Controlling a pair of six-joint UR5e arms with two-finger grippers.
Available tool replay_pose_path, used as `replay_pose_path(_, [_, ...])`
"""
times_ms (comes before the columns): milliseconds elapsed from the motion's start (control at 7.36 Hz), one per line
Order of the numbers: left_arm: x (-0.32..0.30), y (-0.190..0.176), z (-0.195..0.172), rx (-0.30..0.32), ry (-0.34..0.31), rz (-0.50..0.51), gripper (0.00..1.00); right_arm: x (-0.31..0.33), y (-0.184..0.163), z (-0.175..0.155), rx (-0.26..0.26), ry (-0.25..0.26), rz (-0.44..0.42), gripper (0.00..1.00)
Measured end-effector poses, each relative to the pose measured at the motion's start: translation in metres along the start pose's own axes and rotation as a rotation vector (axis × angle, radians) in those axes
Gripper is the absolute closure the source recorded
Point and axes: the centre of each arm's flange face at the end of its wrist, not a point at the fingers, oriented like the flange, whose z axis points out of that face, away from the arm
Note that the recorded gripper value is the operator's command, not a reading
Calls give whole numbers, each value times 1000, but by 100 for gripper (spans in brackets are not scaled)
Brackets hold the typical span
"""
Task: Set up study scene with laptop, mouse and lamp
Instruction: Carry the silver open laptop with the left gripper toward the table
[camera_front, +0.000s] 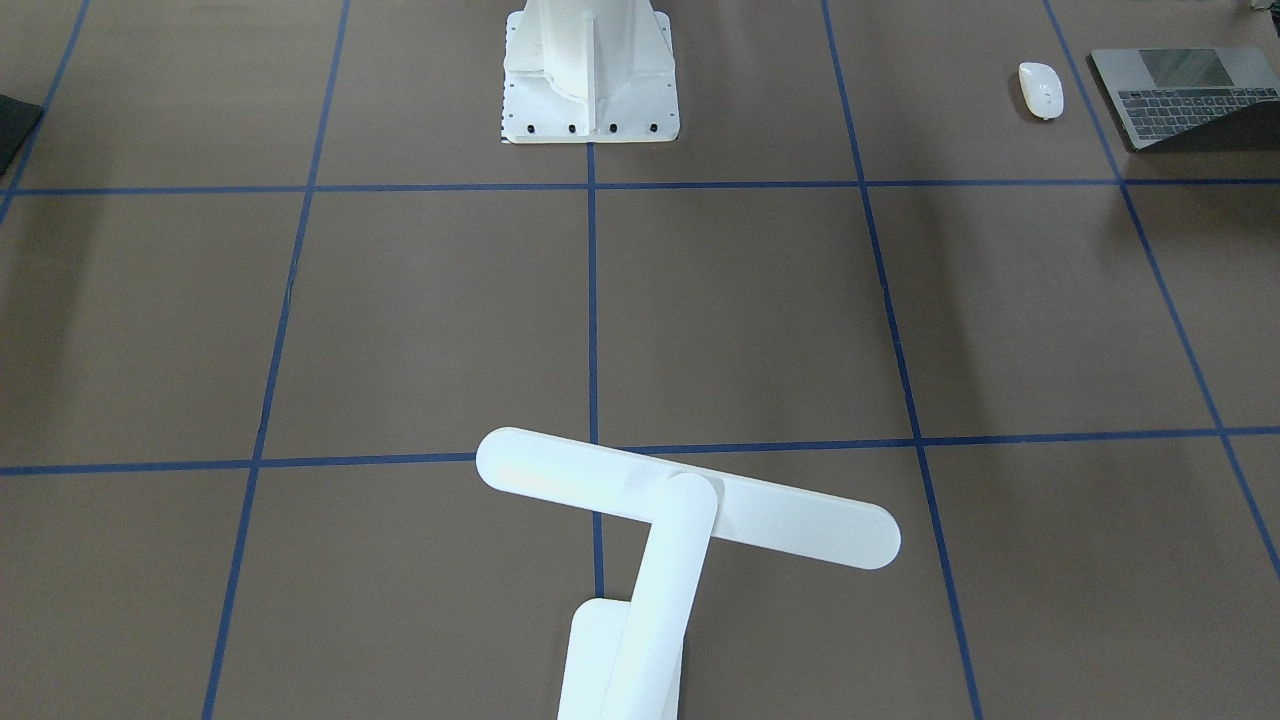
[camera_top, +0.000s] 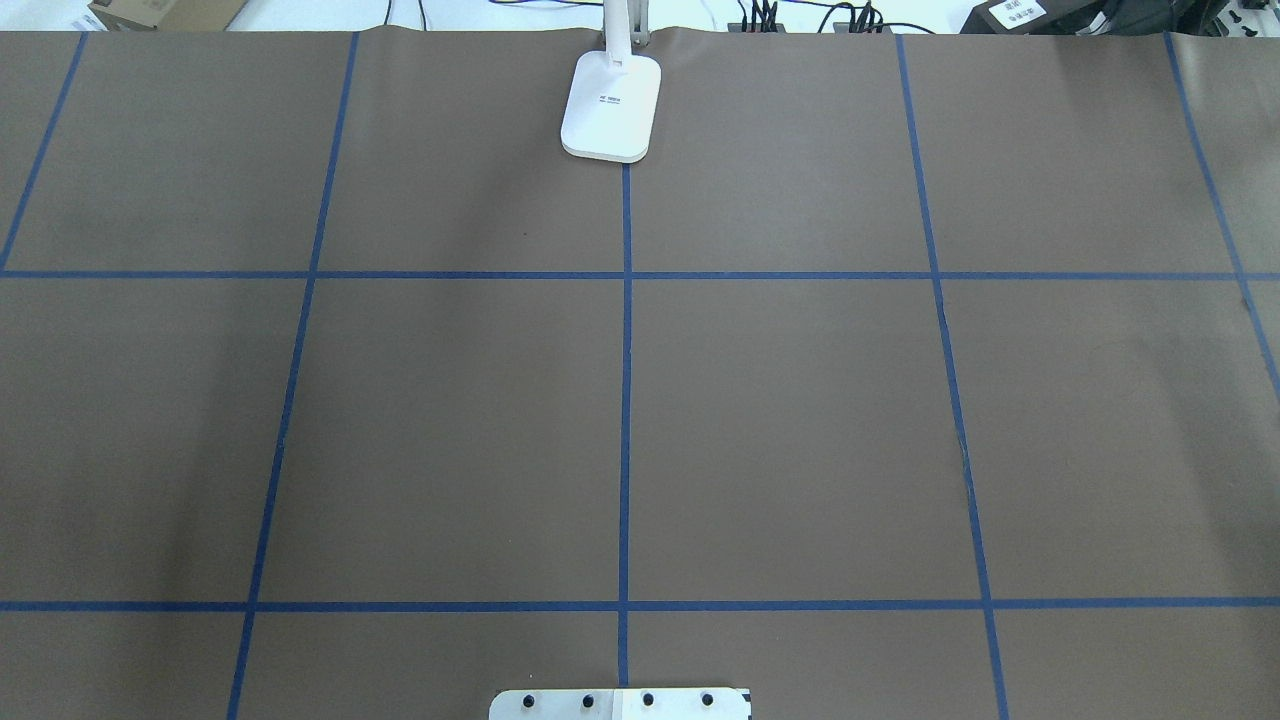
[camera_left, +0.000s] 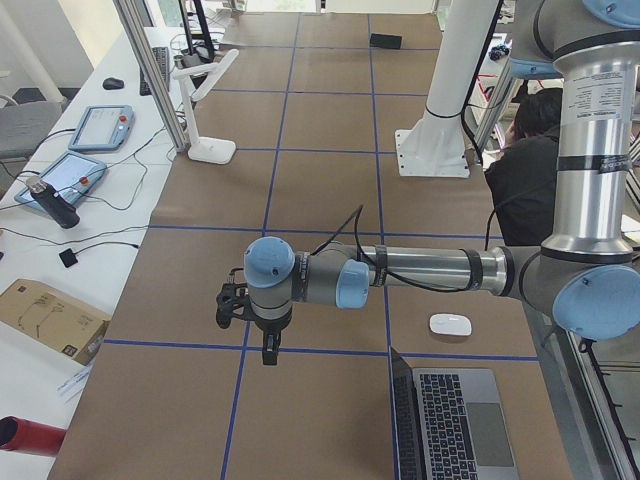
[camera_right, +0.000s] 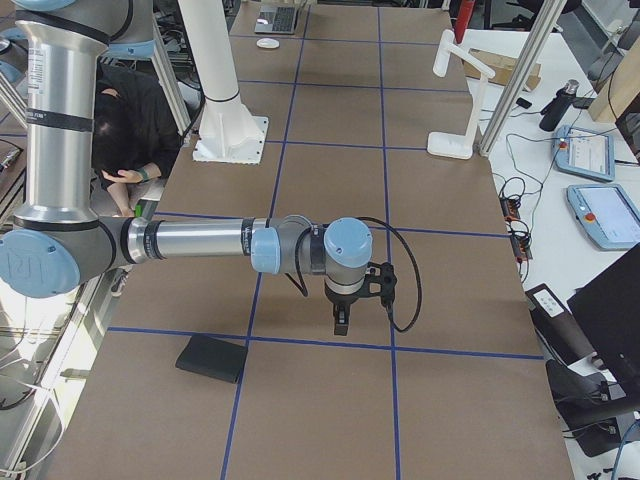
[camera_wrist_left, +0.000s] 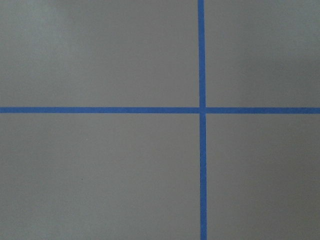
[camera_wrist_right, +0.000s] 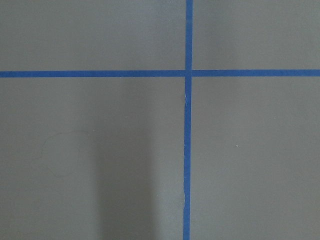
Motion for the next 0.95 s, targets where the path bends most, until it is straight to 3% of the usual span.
replay_pose_path(408, [-36, 16, 0, -80, -50, -222, 0, -17, -12, 8, -21, 8, -28, 0])
replay_pose_path(543, [-52, 29, 3, -110, -77, -302, 0, -20, -17, 12, -30, 8, 8, 0])
replay_pose_path(951, [-98, 106, 9, -148, -110, -721, 0, -25, -25, 14, -31, -7, 105, 0])
